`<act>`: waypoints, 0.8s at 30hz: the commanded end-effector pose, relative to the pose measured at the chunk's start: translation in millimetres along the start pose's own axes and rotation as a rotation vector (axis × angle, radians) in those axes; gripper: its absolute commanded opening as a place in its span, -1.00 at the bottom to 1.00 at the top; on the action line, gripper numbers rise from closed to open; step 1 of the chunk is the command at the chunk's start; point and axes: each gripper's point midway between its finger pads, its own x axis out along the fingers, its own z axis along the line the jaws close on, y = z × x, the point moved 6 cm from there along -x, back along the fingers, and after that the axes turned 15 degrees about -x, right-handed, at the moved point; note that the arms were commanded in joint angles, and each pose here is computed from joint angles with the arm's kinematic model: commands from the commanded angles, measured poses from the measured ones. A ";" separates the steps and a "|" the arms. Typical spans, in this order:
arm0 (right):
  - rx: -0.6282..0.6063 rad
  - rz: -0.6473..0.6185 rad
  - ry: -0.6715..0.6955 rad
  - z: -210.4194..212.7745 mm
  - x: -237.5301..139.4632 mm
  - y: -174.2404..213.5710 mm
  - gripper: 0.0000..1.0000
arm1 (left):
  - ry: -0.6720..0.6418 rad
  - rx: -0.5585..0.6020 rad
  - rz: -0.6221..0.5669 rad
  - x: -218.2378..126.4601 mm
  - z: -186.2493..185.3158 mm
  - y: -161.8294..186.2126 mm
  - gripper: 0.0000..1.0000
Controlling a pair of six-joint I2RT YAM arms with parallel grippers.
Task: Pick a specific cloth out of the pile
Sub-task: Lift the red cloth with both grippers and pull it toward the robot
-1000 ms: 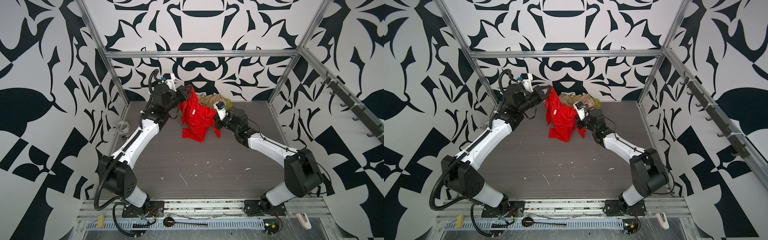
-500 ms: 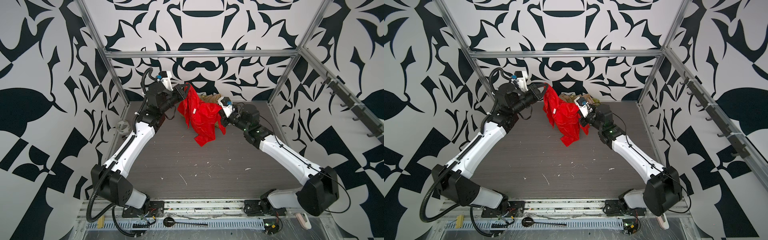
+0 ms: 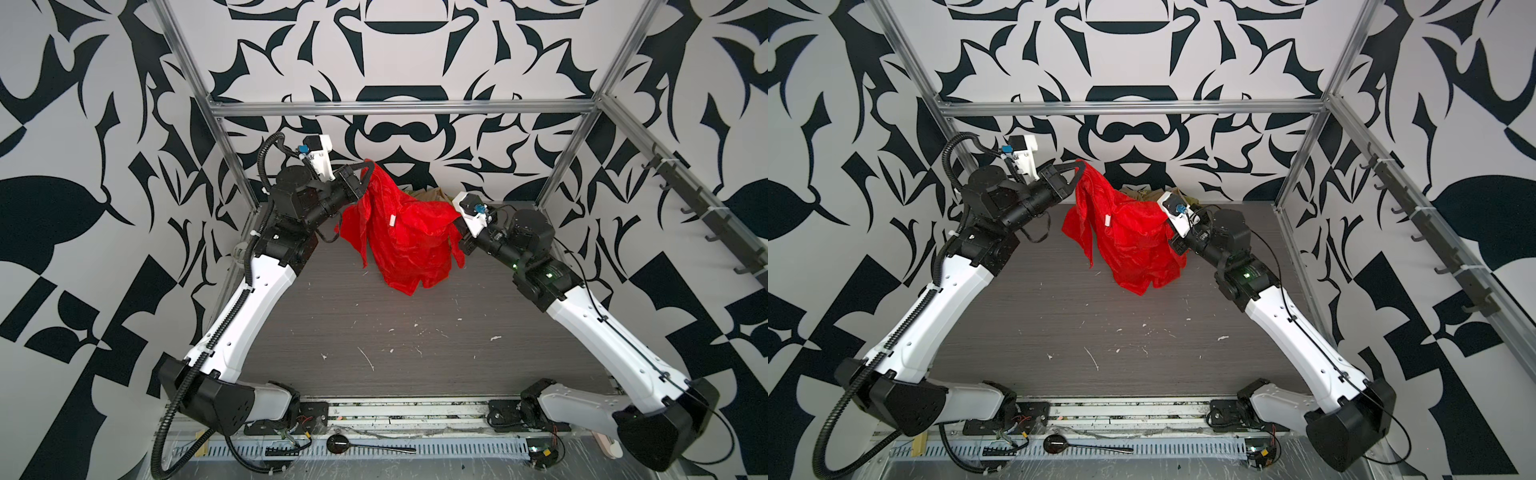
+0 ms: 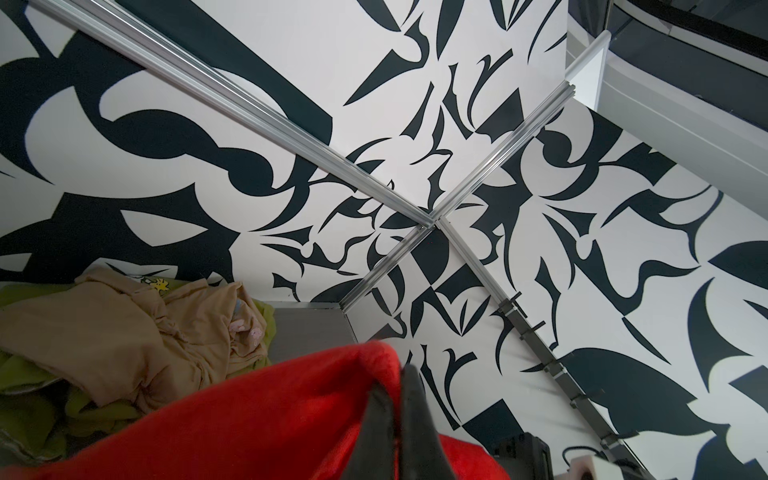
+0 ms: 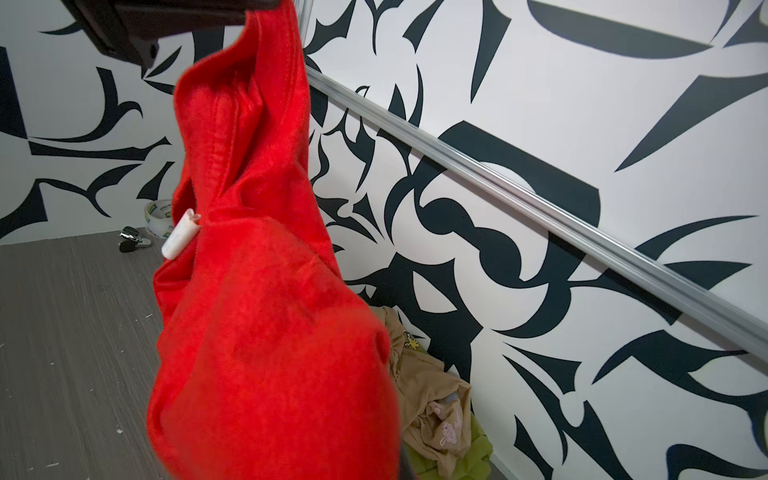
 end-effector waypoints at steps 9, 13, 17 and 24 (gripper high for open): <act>-0.040 -0.148 0.033 -6.0 -72.4 -56.1 -1.00 | 0.096 -0.008 0.055 -42.7 -38.4 27.0 -1.00; -0.020 -0.155 0.003 0.3 -91.1 -59.8 -1.00 | 0.092 -0.018 0.064 -57.5 -42.2 32.6 -1.00; -0.003 -0.182 -0.002 2.3 -109.2 -67.1 -1.00 | 0.094 -0.022 0.060 -74.1 -51.6 33.1 -1.00; 0.003 -0.201 -0.035 4.0 -129.4 -78.5 -1.00 | 0.073 -0.046 0.073 -99.0 -58.9 36.9 -1.00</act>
